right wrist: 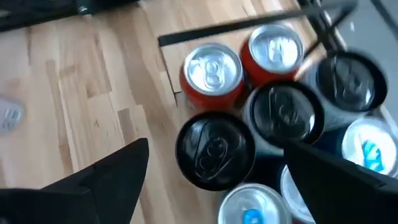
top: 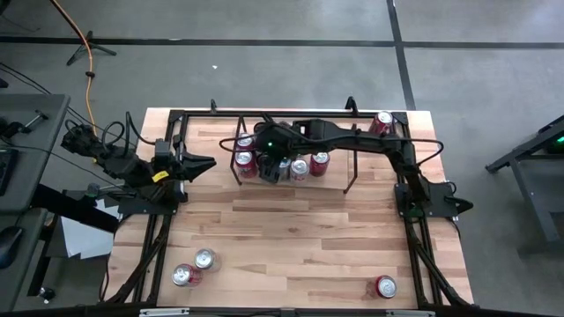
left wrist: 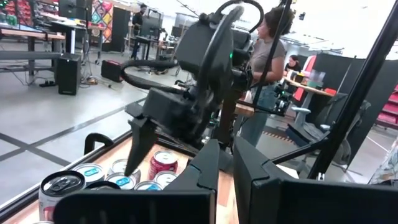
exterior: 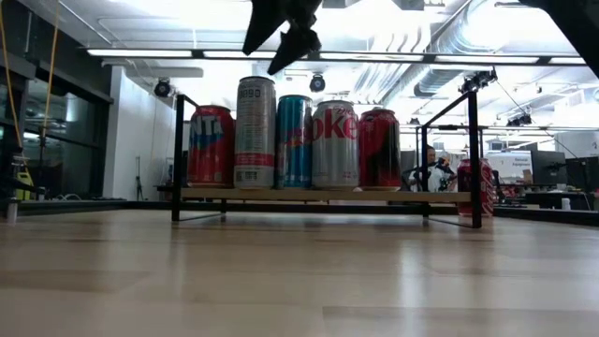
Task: Place canned beverage on shelf
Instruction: Put the white-pink soda can on the shelf aligned with the other white-pink soda cans
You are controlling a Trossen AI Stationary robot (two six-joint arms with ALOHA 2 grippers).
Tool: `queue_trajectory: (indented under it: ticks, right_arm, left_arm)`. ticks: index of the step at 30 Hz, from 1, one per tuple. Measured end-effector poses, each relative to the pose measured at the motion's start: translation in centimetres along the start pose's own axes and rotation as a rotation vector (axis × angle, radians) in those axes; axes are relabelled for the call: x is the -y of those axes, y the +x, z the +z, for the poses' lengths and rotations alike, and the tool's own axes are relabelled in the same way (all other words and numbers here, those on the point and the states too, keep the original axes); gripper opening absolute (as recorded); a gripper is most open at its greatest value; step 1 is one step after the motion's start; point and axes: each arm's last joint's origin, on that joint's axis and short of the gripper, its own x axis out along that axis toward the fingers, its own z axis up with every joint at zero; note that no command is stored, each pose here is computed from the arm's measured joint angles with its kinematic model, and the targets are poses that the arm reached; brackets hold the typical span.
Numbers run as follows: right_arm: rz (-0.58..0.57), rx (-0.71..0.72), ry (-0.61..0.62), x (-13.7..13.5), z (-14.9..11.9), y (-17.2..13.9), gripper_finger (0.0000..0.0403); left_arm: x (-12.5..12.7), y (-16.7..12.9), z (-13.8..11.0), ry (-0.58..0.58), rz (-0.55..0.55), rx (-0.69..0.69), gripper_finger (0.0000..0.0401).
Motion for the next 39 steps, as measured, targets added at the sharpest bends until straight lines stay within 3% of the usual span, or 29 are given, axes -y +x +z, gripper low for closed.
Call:
queue_trajectory:
  ticks: [4,9,16,30,39]
  right_arm:
    - [-0.015,-0.022,0.123,-0.7,-0.4,0.7,0.0348]
    - [-0.062,0.05,0.228,-1.3,0.0,0.3,0.0332]
    - [-0.045,0.052,0.398,-2.1,-0.2,0.6,0.0323]
    - [-0.182,0.107,0.456,-3.0,-0.6,0.8,0.0323]
    - [-0.212,0.081,0.416,-4.8,-1.4,3.4,0.0323]
  left_arm:
    - [0.0,0.0,0.0,0.002,0.001,-0.002,0.0]
    - [-0.1,0.0,0.0,-0.002,0.03,0.006,0.0]
    - [-0.1,0.0,0.0,-0.029,0.034,0.008,0.0]
    - [-0.1,0.0,0.1,-0.104,0.034,0.015,0.0]
    - [0.0,0.1,0.1,-0.138,0.026,0.013,0.0]
